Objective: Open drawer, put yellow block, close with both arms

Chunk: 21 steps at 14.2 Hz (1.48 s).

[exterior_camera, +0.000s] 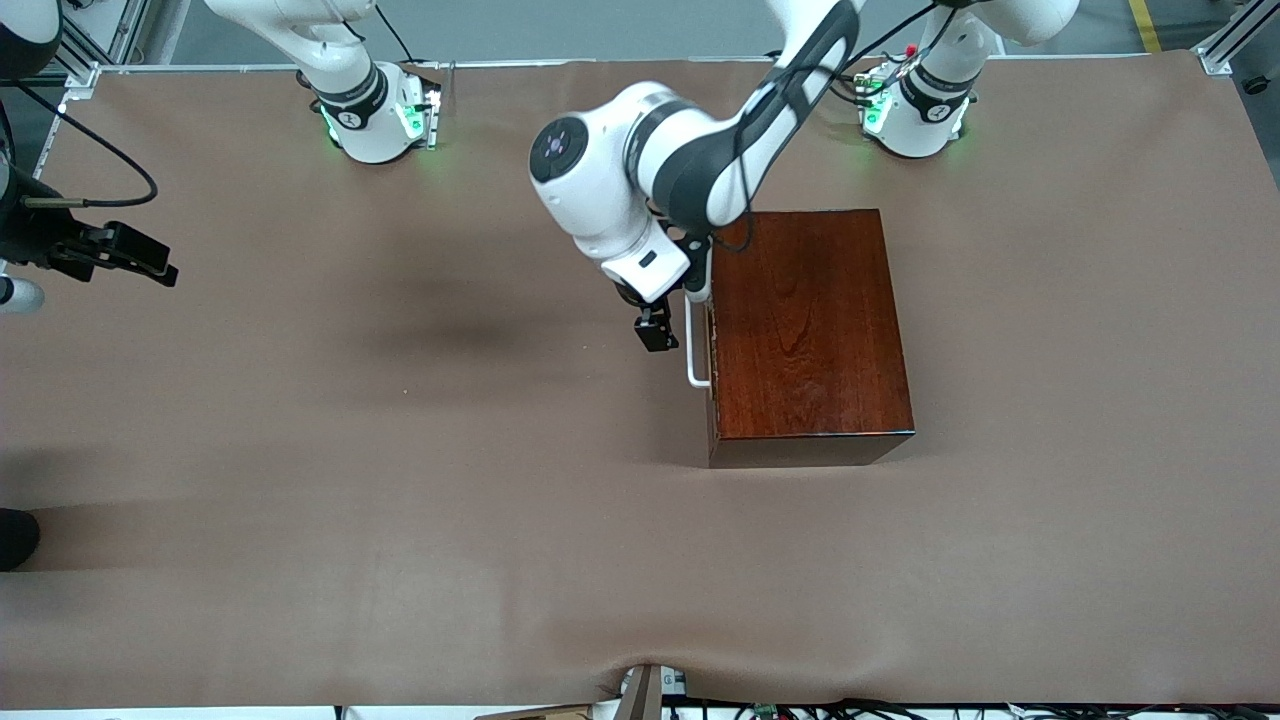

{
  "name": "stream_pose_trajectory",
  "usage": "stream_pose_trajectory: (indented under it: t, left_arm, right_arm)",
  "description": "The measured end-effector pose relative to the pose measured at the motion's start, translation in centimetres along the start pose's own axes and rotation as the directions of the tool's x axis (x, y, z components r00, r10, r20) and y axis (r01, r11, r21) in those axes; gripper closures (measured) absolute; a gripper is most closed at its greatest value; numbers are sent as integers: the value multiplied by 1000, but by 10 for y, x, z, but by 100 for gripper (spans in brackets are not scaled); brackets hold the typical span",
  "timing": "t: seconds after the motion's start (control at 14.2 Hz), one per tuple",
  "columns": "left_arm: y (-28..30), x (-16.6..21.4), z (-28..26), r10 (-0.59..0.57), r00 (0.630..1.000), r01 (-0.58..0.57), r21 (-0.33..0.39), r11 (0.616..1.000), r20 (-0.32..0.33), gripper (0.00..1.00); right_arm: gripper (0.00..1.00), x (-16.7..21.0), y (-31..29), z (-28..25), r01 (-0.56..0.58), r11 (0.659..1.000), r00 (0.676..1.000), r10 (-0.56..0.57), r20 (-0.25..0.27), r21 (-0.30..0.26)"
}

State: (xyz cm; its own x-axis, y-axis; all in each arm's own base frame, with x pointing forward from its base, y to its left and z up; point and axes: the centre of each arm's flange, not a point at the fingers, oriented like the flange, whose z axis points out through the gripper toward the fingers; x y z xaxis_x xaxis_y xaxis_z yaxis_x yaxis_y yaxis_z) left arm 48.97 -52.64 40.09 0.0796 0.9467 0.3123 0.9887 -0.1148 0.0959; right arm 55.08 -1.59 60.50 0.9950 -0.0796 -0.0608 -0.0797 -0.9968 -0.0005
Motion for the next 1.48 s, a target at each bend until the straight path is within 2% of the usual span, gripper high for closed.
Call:
stream_pose_trajectory:
  t: [0.21, 0.35, 0.7, 0.91, 1.2, 1.34, 1.48]
  left_arm:
    - [44, 75, -30, 34, 999, -34, -47, 998, 11, 0]
    - [79, 131, -29, 42, 999, -40, -58, 998, 30, 0]
    - [145, 287, -6, 135, 977, -128, -52, 990, 166, 0]
    - [157, 378, -2, 234, 951, -222, -81, 972, 203, 0]
    - [148, 472, 7, 357, 901, -338, -115, 934, 248, 0]
    - [135, 507, 6, 426, 869, -405, -133, 905, 252, 0]
    - [117, 529, 3, 516, 819, -492, -156, 857, 250, 0]
  right_arm:
    - [0, 0, 0, 0, 0, 1000, 1000, 0, 0, 0]
    - [0, 0, 0, 0, -1, 1000, 1000, 1, 0, 0]
    - [0, 0, 0, 0, -1, 1000, 1000, 1, 0, 0]
    - [0, 0, 0, 0, -1, 1000, 1000, 1, 0, 0]
    - [0, 0, 0, 0, -1, 1000, 1000, 1, 0, 0]
    - [0, 0, 0, 0, -1, 1000, 1000, 1, 0, 0]
    - [0, 0, 0, 0, -1, 1000, 1000, 1, 0, 0]
